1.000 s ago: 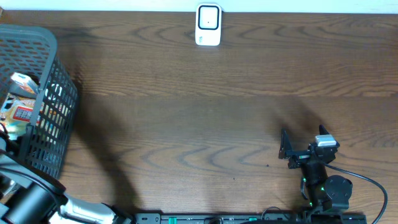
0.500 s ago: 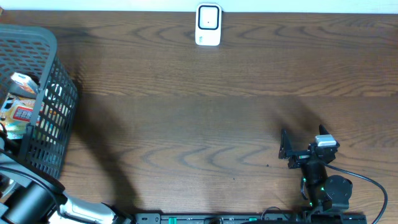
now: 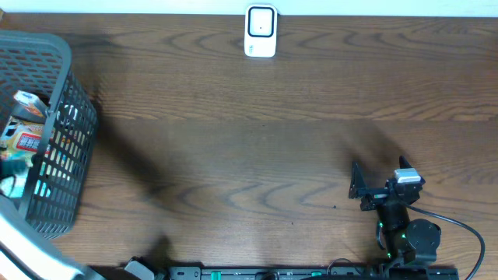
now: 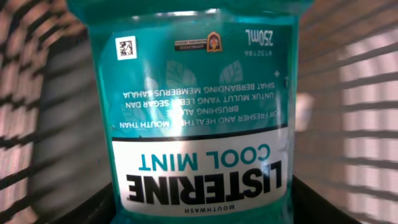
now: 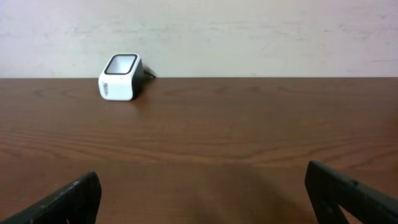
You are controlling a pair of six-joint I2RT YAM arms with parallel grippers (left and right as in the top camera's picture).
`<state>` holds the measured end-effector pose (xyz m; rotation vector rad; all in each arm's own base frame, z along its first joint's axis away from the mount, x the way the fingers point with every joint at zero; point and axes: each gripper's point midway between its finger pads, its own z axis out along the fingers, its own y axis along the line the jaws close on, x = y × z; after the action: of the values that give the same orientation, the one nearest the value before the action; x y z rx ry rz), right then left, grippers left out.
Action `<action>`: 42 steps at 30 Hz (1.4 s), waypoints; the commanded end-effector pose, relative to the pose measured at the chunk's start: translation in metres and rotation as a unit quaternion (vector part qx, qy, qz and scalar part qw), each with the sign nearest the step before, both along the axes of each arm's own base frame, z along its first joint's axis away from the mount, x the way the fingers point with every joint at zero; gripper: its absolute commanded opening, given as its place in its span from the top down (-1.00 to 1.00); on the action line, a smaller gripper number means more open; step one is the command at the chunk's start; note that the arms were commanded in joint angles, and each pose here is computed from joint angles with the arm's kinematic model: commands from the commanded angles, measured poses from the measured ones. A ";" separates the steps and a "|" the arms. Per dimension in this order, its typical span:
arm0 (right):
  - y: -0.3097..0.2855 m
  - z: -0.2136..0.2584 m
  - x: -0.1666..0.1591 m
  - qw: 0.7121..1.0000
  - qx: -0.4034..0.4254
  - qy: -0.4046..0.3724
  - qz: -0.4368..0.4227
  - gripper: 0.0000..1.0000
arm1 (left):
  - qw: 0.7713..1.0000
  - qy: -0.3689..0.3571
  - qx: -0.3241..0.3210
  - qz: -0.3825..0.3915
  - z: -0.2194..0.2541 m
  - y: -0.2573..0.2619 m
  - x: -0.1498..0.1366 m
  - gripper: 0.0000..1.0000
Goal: Scan the item barcode
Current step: 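Carry the Listerine bottle forward and set it down near the scanner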
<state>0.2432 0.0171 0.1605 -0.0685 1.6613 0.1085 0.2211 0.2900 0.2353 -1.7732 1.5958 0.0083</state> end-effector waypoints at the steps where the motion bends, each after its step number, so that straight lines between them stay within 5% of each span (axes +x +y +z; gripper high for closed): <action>1: 0.001 -0.002 0.000 1.000 -0.004 0.000 0.002 -0.98 | 0.991 -0.122 0.045 -0.038 0.067 -0.014 0.024 0.01; 6: 0.001 -0.002 0.000 1.000 -0.004 0.000 0.002 -0.98 | 0.945 -0.259 0.088 -0.178 0.141 -0.072 0.075 0.00; 11: 0.001 -0.002 0.000 1.000 -0.004 0.000 0.002 -0.99 | 0.893 -0.263 0.092 -0.353 0.148 -0.172 0.127 0.00; 19: 0.001 -0.002 0.000 1.000 -0.004 0.000 0.002 -0.98 | 0.832 -0.030 0.139 -0.536 0.042 -0.303 0.160 0.00; 27: 0.001 -0.002 0.000 1.000 -0.004 0.000 0.002 -0.99 | 0.703 0.170 0.120 -0.680 -0.094 -0.389 0.160 0.00; 30: 0.001 -0.002 0.000 1.000 -0.004 0.001 0.002 -0.98 | 0.672 0.222 0.097 -0.699 -0.143 -0.403 0.158 -0.01; 40: 0.001 -0.002 0.000 1.000 -0.004 0.000 0.002 -0.98 | 0.653 0.269 0.072 -0.705 -0.202 -0.409 0.159 -0.02; 42: 0.001 -0.002 0.000 1.000 -0.004 0.000 0.002 -0.99 | 0.652 0.269 0.072 -0.705 -0.202 -0.409 0.159 -0.24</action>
<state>0.2432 0.0172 0.1598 -0.0687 1.6629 0.1089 0.3703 -0.1199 0.0198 0.0244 2.9358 -0.0906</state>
